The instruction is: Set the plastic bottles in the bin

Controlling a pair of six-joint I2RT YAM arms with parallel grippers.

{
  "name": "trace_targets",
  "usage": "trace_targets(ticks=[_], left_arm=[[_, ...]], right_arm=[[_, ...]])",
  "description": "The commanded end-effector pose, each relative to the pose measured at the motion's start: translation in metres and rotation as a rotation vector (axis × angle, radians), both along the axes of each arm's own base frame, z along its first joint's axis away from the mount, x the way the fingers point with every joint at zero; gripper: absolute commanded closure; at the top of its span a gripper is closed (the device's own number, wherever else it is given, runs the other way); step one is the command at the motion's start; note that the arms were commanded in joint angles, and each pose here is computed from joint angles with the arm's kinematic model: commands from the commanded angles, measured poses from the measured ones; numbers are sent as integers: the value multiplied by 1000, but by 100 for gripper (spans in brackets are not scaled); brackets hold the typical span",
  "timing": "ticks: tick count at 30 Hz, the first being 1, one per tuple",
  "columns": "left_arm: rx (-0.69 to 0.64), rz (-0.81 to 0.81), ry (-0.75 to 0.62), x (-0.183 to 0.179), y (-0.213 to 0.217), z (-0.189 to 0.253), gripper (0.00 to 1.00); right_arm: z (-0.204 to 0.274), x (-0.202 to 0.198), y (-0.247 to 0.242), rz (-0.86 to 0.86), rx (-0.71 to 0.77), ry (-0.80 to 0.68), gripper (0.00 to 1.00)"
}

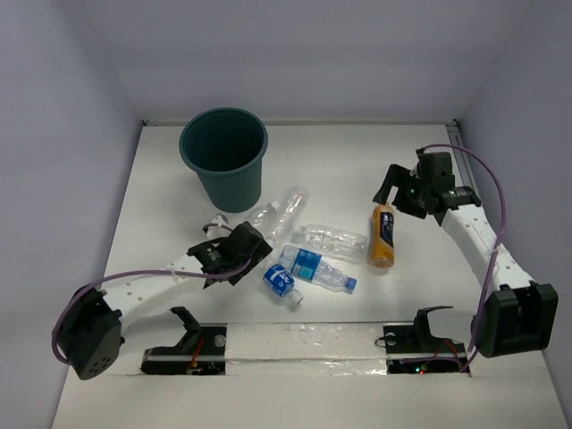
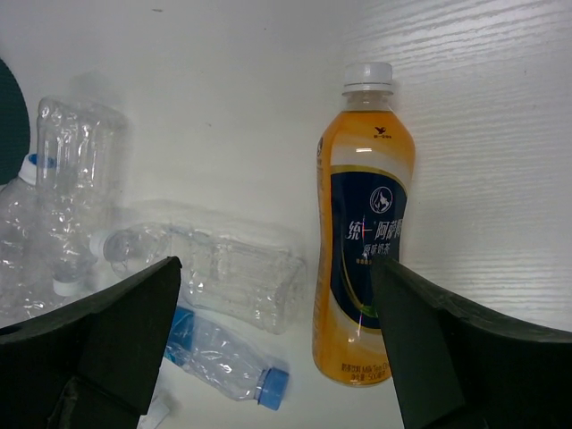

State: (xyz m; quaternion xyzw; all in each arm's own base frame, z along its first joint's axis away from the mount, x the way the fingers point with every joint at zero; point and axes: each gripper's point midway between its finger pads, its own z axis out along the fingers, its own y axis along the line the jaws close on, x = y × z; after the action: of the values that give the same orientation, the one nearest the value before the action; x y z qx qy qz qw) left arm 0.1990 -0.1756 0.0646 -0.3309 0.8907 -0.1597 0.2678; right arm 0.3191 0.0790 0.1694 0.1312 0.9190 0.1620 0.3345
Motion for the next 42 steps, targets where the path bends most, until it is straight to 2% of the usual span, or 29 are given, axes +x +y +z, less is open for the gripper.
trace_targets(ticks=[1,7,14,15,19,23,25,27,31,37,42], left_arm=[[10,-31,-24,9,-5,-3,8],[60,-36,-16,14,1,-16,17],[82,-72,19,6,3,-31,29],[84,-86,19,3,4,-33,33],[93,-106,30,-3,8,-37,37],[106,-139,34,-6,8,-38,28],[113,-149,38,-6,8,-38,28],[111,-153,35,-6,8,-38,33],[91,-164,20,-8,7,-32,53],[-3,-260,-57,-9,-20,17,60],[-52,-316,-148,-4,-35,77,66]], right_arm=[[3,16,0,-20,15,-36,8],[-17,28,-4,-55,-4,6,6],[-66,38,-19,-117,-56,134,0],[-70,39,-21,-122,-68,146,0],[-86,40,-22,-123,-85,192,0],[-100,42,-29,-134,-110,230,1],[-107,41,-27,-130,-105,256,3],[-110,41,-27,-129,-103,265,7],[-116,38,-29,-136,-115,278,17],[-100,40,-42,-196,-160,224,39],[-57,41,-46,-218,-160,129,46]])
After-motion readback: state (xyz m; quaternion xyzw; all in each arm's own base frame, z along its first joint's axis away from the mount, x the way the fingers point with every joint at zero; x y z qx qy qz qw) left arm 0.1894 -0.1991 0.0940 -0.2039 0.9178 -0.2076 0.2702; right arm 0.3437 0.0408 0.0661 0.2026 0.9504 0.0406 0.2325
